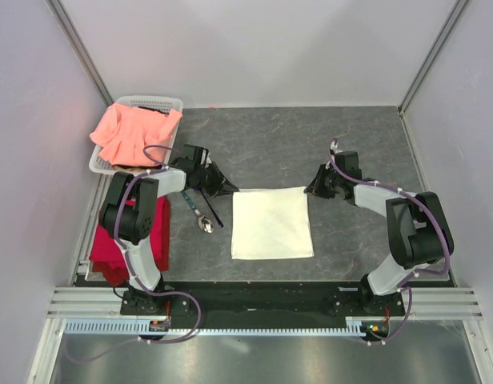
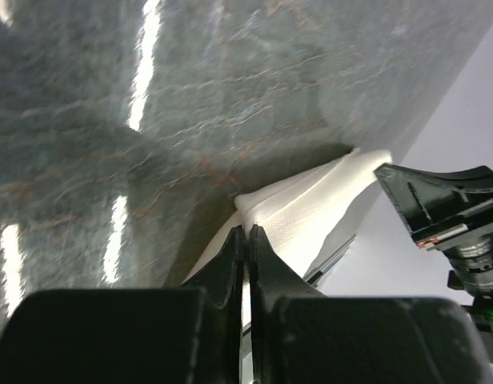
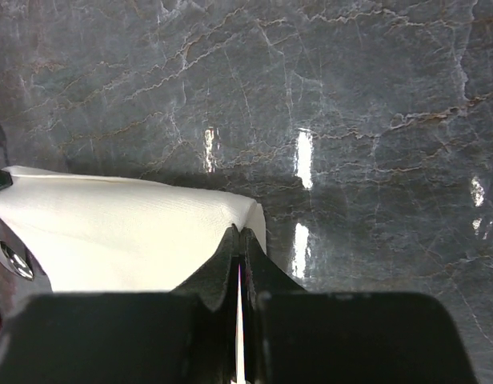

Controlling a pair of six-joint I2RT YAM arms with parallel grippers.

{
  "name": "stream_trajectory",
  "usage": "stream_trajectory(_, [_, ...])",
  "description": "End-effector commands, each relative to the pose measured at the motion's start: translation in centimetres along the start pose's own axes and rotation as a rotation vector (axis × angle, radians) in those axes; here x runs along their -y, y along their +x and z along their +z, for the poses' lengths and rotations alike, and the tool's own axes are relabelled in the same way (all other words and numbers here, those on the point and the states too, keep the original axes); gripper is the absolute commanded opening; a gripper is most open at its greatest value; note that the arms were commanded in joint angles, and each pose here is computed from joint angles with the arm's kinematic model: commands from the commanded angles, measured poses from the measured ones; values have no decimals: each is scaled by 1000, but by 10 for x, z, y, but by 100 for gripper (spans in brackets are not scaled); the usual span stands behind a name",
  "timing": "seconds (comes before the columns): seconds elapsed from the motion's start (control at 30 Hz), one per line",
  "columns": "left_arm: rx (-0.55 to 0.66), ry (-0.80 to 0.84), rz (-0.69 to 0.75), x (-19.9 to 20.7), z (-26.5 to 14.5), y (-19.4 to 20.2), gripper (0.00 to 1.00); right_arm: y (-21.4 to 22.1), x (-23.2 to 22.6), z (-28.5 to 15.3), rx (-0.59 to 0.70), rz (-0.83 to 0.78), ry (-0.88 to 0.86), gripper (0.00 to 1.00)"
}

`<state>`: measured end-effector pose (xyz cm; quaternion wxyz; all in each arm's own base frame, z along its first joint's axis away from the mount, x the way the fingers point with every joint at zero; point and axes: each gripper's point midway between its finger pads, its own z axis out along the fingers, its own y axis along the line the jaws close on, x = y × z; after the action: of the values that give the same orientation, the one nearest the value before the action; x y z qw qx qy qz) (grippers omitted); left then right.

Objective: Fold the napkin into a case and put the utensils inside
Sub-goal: Smooth out the lower triangle-folded napkin at the center of the board.

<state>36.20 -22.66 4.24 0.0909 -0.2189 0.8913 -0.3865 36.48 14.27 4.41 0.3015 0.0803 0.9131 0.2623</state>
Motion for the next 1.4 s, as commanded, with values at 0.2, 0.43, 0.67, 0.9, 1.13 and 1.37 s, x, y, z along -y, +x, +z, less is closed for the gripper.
stream_trajectory(0.2, [133, -63, 256, 18, -31, -36, 70, -10, 3, 6, 9, -23, -19, 0])
stream_trajectory(0.43, [77, -143, 599, 41, -34, -37, 68, -7, -1, 10, -20, -31, -45, 0])
stream_trajectory(0.67, [-8, -116, 651, 54, -18, -24, 52, -9, 1, 13, -21, -27, -30, 0])
stream_trajectory(0.9, [-2, 71, 589, 85, -17, 8, 33, -19, 15, 17, -17, -69, 54, 0])
stream_trajectory(1.13, [-95, 41, 475, 59, 8, 18, 19, -27, 18, 3, -17, -90, 133, 25])
stream_trajectory(1.37, [-71, -34, 432, 43, 25, 1, 17, 8, -9, -35, -47, -206, 228, 50])
